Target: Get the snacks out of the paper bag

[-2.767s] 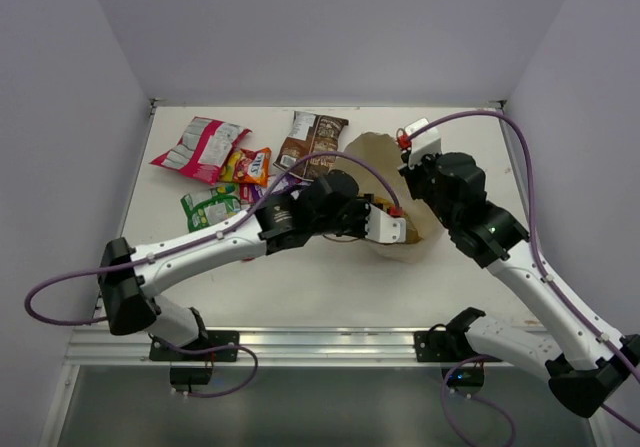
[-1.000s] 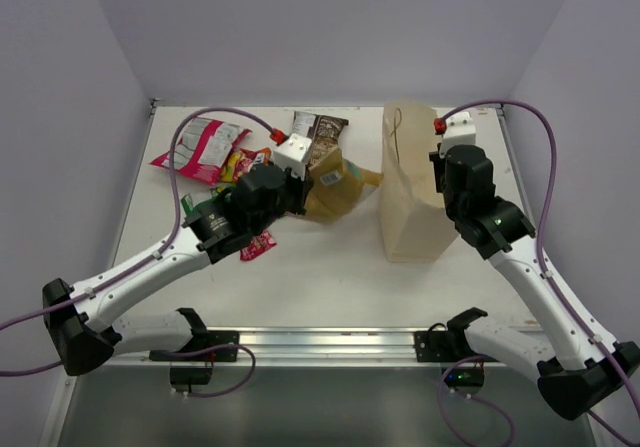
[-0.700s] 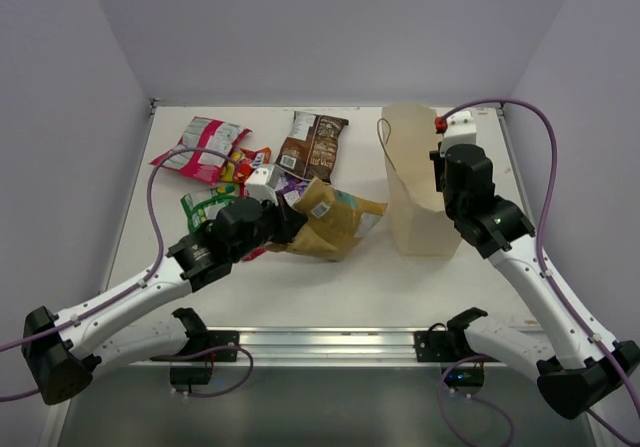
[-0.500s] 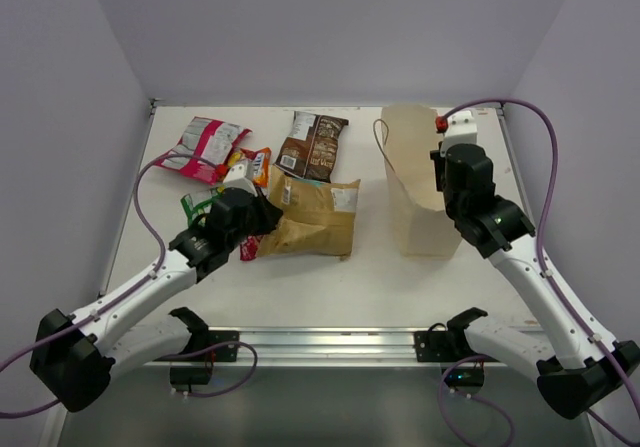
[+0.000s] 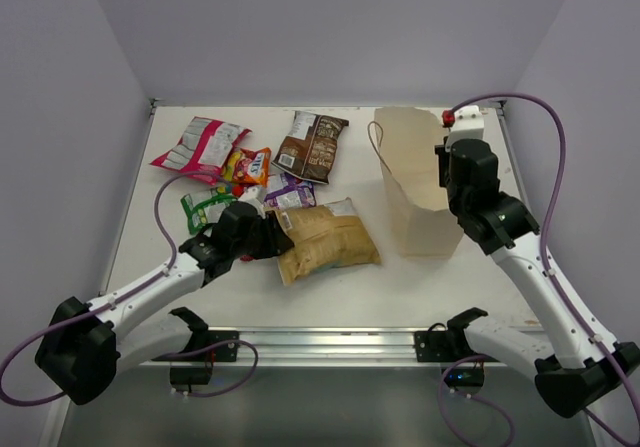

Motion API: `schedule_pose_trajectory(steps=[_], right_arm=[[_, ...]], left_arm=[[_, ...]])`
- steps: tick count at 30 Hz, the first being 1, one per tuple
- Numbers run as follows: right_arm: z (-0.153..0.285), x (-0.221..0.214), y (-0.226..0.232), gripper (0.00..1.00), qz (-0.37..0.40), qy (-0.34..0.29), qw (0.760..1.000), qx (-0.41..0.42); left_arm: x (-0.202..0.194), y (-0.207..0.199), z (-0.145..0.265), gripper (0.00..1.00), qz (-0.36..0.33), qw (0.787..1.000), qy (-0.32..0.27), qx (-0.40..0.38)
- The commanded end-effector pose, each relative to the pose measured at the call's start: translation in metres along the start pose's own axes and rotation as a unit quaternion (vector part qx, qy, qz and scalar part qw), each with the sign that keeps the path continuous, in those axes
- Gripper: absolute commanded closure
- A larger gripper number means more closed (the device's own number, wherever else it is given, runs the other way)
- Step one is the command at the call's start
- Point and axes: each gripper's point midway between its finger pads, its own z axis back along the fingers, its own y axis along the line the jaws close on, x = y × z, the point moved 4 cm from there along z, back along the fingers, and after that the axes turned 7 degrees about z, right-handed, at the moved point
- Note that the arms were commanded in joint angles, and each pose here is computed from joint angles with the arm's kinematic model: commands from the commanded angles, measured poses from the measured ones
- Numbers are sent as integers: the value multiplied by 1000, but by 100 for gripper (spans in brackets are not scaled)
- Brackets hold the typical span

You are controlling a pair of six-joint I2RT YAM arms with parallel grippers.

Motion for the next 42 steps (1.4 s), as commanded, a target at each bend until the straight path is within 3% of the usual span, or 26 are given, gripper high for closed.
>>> schedule_pose_trajectory(steps=[1, 3, 4, 6, 7, 11, 19, 27, 33, 42], right_arm=[[2, 25, -9, 100, -34, -28, 999, -4], [1, 33, -12, 100, -60, -33, 998, -4], [-2, 36, -12, 100, -62, -32, 998, -4], [-7, 40, -16, 100, -70, -30, 997, -7], [-11, 46, -17, 100, -77, -30, 997, -9], [-26, 59, -26, 100, -101, -25, 994, -23], [-64, 81, -54, 100, -179, -11, 983, -48], [-103, 36, -58, 100, -253, 55, 965, -50], [-105, 5, -59, 100, -275, 82, 956, -61], [-86, 11, -69, 70, -273, 74, 956, -78]], left_arm=[[-13, -10, 8, 54, 0, 999, 24, -43], [-19, -6, 7, 43, -5, 999, 38, -39], [-22, -5, 6, 27, -8, 998, 47, -36], [-23, -3, 7, 5, -20, 998, 56, -29], [-21, -3, 8, 0, -27, 998, 56, -23], [20, -16, 24, 0, -66, 997, -7, 27], [47, -12, 48, 0, -111, 989, -40, 94], [53, -21, 56, 0, -118, 989, -54, 74], [56, -25, 55, 0, -121, 989, -60, 62], [60, -32, 56, 0, -123, 989, -68, 48]])
